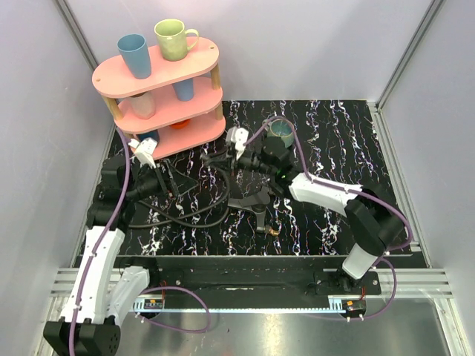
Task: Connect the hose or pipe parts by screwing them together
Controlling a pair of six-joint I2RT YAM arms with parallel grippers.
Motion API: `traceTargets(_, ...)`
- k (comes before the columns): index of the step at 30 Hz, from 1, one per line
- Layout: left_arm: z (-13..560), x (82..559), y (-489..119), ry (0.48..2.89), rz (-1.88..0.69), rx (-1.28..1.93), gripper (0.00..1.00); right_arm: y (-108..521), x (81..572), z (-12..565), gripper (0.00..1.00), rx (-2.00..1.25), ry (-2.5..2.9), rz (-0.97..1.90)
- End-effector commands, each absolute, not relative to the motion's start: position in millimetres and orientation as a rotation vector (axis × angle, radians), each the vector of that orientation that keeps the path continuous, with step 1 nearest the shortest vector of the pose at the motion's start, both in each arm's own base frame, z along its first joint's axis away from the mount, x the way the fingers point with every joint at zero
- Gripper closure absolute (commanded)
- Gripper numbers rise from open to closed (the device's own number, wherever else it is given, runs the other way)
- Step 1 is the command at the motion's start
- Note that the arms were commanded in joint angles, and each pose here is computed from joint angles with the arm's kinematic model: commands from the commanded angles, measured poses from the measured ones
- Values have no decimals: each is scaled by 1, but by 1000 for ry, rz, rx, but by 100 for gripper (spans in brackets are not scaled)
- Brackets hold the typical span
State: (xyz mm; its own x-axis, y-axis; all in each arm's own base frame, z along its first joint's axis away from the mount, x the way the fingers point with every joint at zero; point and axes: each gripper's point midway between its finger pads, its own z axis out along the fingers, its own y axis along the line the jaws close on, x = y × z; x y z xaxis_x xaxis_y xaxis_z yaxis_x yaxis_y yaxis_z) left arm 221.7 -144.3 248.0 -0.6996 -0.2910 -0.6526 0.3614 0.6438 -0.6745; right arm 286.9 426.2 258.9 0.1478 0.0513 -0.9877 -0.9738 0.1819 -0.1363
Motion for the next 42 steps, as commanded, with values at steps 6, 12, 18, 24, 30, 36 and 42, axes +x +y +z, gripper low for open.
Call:
traceTargets(6, 262, 250, -138, 1956, -867, 28, 35, 378, 407, 327, 100, -801, 1122, 739)
traceTargets(12, 244, 262, -159, 1976, -825, -2, 35, 322, 465, 328, 100, -599, 1181, 559)
traceTargets(18, 210, 267, -180, 2095, -790, 41, 33, 247, 490, 298, 100, -424, 1306, 362)
traceTargets(24, 199, 268, -225, 2084, -920, 107, 26, 205, 465, 269, 100, -398, 1414, 308)
traceTargets(30, 182, 262, -277, 2194, -1005, 221, 25, 193, 418, 255, 100, -409, 1438, 356)
traceTargets(36, 163, 248, -308, 2266, -1133, 239, 28, 194, 393, 242, 100, -454, 1472, 405)
traceTargets(42, 152, 243, -321, 2284, -1208, 231, 34, 201, 375, 220, 100, -544, 1498, 456)
